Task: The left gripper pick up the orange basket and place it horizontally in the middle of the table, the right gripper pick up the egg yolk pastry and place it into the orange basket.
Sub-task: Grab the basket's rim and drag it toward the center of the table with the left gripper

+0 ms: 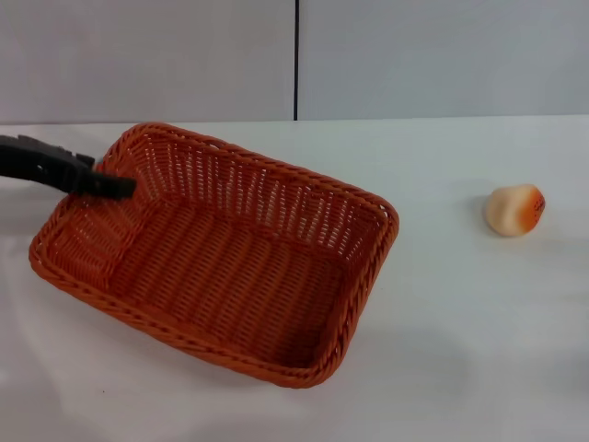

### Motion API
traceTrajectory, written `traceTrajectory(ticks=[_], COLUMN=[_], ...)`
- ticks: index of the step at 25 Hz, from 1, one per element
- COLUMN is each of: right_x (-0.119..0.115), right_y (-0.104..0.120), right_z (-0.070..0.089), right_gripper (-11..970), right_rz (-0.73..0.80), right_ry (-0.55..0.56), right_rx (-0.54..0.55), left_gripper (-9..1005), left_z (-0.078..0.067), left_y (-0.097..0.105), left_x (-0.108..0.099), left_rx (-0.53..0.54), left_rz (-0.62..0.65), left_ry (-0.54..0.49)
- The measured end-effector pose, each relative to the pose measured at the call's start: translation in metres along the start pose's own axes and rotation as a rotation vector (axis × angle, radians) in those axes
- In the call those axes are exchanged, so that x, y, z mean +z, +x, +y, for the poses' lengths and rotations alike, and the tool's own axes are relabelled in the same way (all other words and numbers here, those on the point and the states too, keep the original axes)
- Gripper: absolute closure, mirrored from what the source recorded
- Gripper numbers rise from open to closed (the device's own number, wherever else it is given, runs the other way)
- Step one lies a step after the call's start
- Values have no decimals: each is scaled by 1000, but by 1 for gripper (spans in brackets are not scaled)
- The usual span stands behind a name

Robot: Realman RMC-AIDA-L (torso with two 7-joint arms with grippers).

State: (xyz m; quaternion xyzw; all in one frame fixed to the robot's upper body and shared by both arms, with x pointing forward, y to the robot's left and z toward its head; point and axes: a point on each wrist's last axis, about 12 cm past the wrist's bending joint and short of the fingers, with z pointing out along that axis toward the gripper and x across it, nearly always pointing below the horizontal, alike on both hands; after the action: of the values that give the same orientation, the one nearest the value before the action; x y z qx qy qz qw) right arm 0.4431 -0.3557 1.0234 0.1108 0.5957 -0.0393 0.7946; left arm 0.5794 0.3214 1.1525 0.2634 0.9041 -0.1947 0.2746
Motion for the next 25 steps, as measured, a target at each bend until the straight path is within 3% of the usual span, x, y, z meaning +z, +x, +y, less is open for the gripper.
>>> traceTrajectory(ticks=[7,14,20,23,25], right_x=[0,0,-1,-1,0], right_y=[1,1,1,1,1], right_z=[0,0,-1,-1,-1], right_gripper=[290,290,290,289,289], right_rz=[5,6,5,5,6], right_ry=[-1,0,13,13,13], right_rx=[1,3,3,4,3], left_gripper=[295,323,567,802,818], left_z=[0,3,2,2,1], left_y=[2,-3,-3,-4,-5], left_x=[15,13,13,13,13], left_rx=[-3,-34,-27,-26,-24], left_rz=[65,51,62,63,65], left_ry=[-4,-27,-26,-25,-22])
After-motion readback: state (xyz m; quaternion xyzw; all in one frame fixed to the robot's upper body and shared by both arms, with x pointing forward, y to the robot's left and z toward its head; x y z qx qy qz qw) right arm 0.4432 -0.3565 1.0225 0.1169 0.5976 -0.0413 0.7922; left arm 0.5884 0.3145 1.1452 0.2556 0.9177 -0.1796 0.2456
